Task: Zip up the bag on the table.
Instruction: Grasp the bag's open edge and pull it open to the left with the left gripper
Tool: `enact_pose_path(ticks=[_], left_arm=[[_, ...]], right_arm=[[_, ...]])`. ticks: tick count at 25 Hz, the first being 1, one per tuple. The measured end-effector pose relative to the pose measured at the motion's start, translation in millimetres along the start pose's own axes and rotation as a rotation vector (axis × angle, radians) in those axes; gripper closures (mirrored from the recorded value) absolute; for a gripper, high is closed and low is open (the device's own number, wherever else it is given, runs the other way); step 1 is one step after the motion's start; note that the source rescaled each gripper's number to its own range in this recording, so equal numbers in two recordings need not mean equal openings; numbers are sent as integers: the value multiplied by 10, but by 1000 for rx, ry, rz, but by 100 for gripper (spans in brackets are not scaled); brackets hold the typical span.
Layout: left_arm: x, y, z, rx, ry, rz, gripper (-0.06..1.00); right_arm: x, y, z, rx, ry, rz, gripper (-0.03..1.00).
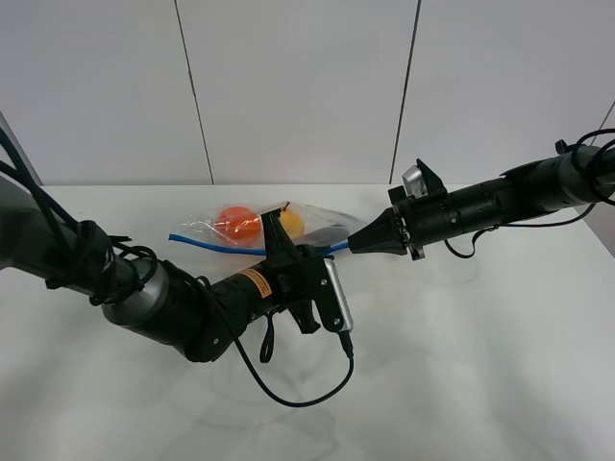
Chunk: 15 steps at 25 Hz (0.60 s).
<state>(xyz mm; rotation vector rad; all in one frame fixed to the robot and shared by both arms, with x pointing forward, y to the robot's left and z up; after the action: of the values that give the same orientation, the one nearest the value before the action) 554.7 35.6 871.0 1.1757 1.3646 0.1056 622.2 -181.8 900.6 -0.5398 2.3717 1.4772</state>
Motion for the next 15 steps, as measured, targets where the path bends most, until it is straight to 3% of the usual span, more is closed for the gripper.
enact_pose_path(ticks=[6,11,15], left_arm=[[3,19,0,-16,2,-9,92],[20,77,-5,-72,22,-42,92],[17,98,-9,-95,27,5,93]], right_arm=[[0,0,0,0,0,0,97],[-16,-2,-1,3,-11,3,97],[-27,1,-1,0,-20,6,97]])
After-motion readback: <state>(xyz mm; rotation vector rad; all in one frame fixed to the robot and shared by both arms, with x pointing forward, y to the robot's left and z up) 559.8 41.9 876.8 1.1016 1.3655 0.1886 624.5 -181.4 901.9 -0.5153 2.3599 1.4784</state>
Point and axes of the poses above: a point on each arm's last joint axis where the gripper is mounted, z pointing out along that axis toward the gripper, y along the wrist's bending axis when the last joint is at zero, x = y × z, the point moved 3 cm from there along z, pointing out along that axis toward the gripper, and after that the axes turned 11 degrees about -z, right-handed, at the moved point
